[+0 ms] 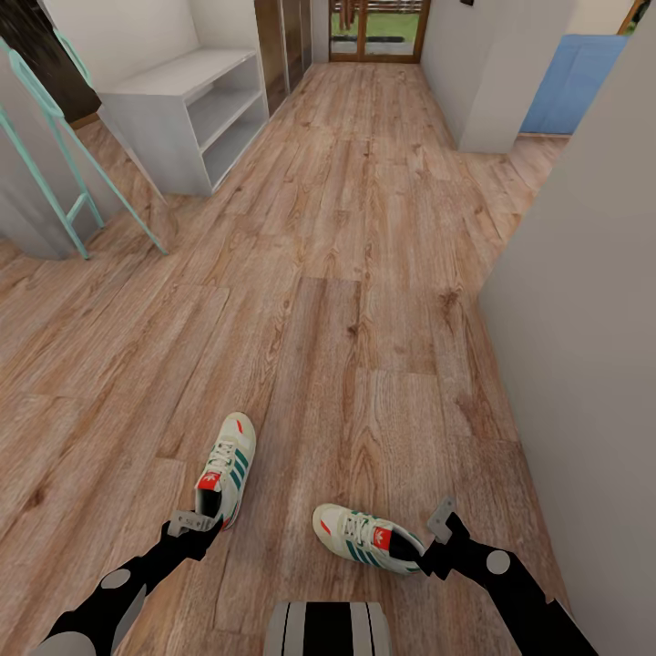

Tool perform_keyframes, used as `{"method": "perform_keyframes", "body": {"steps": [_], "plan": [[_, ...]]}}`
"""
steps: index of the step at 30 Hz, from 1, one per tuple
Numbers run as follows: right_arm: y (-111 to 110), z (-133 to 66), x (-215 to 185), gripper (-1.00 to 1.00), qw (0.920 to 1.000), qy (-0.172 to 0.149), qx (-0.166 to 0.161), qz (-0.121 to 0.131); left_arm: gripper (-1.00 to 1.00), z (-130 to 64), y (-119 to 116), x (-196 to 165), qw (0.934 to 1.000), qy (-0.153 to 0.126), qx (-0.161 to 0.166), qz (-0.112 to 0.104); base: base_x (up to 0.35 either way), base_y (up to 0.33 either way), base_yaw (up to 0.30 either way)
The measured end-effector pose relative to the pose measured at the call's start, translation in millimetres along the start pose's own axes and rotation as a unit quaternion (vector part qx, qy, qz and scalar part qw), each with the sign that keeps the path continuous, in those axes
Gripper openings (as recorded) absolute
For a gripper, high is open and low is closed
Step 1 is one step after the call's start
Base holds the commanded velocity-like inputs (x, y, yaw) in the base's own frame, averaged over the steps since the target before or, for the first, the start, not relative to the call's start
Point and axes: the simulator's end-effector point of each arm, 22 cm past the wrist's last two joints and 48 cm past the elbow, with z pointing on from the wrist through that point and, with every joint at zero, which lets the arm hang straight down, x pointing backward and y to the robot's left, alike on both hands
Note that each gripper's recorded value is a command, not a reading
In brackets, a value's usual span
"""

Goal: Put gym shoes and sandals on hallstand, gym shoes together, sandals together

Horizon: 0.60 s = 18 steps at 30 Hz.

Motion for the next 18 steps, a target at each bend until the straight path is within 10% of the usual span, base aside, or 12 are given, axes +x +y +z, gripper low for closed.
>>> {"method": "perform_keyframes", "body": {"steps": [18], "plan": [[12.5,13.1,20.6,1.00,0.9997,0.018,-0.016,0.009,-1.00,6.0,-1.1,29.3,0.9996,0.025,0.004,-0.006,0.000,0.000,0.000]]}}
